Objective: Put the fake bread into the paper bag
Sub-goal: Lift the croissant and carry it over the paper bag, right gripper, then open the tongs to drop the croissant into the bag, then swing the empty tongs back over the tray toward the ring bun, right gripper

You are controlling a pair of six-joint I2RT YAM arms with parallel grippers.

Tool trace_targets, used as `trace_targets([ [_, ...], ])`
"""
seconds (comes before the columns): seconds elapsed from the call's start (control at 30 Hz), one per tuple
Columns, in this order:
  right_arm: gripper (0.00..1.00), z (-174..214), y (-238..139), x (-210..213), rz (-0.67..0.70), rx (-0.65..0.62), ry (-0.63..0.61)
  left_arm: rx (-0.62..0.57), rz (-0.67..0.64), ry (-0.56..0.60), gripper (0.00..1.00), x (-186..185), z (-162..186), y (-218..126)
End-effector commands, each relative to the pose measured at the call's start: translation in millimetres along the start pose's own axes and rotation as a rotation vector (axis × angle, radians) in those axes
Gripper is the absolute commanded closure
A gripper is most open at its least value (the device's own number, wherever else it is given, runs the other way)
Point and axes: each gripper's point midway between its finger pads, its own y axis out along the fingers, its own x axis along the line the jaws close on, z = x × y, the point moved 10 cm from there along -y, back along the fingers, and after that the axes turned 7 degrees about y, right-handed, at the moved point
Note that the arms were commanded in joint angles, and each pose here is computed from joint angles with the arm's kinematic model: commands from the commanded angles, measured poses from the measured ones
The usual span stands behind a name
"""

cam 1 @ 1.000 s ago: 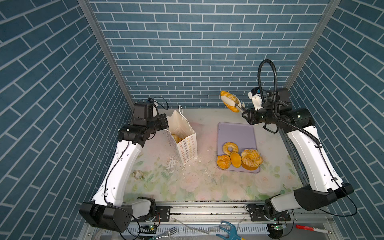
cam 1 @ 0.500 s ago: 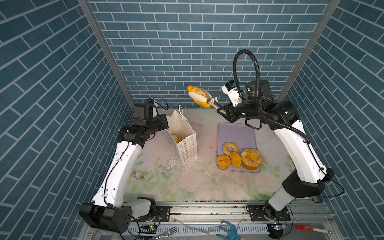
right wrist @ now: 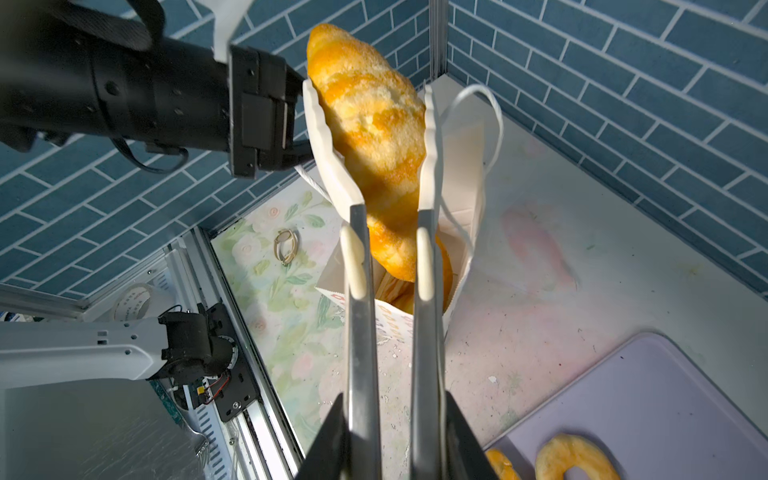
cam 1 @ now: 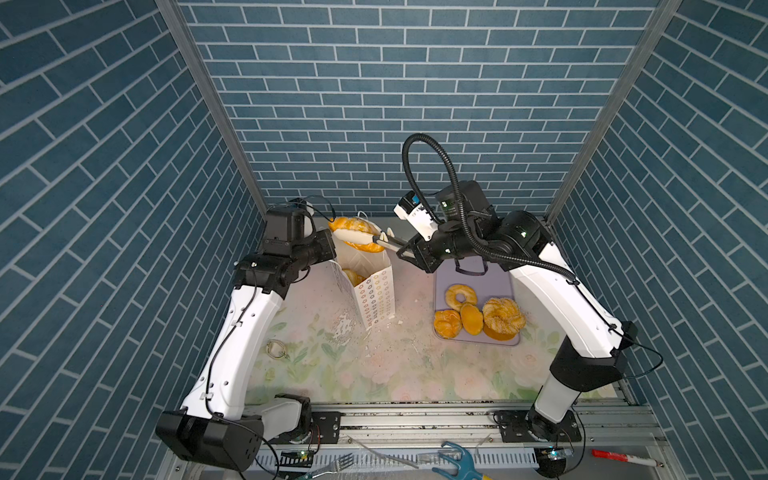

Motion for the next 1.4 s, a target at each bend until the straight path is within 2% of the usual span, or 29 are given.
trace_targets([
  [0.0, 0.75, -6.4, -12.0, 5.7, -0.026, -0.066, 0.019, -0.010, 0.005, 0.005, 1.00, -1.4, 1.6, -3.6],
  [0.23, 0.75, 0.8, 16.2, -3.4, 0.033, 0.004, 0.059, -0.013, 0.009, 0.002, 1.00, -2.0, 0.6, -4.9],
  [0.43, 0.66, 8.1, 26.4, -6.7, 0.101, 0.052, 0.030, -0.009, 0.009, 0.003, 1.00, -1.9, 1.0, -4.1],
  [0.6, 0.55, 10.3, 28.9, -3.8, 0.124, 0.058, 0.000, -0.008, 0.010, 0.004, 1.00, -2.4, 0.0, -3.9],
  [0.7, 0.53, 6.2, 22.8, -0.8, 0.118, 0.033, -0.006, -0.006, 0.009, 0.005, 1.00, -2.2, 0.8, -4.2],
  [0.93, 0.54, -2.9, -0.8, -0.3, 0.168, -0.058, -0.034, -0.004, 0.005, 0.002, 1.00, -1.5, 1.8, -3.7],
  [1.17, 0.55, -8.7, -33.0, -10.5, 0.298, -0.141, -0.070, 0.002, 0.008, 0.002, 1.00, -1.1, 3.1, -0.9],
  [1.37, 0.55, -8.6, -61.7, -35.9, 0.407, -0.199, -0.019, 0.001, 0.006, 0.004, 1.00, -1.1, 2.6, -1.1],
])
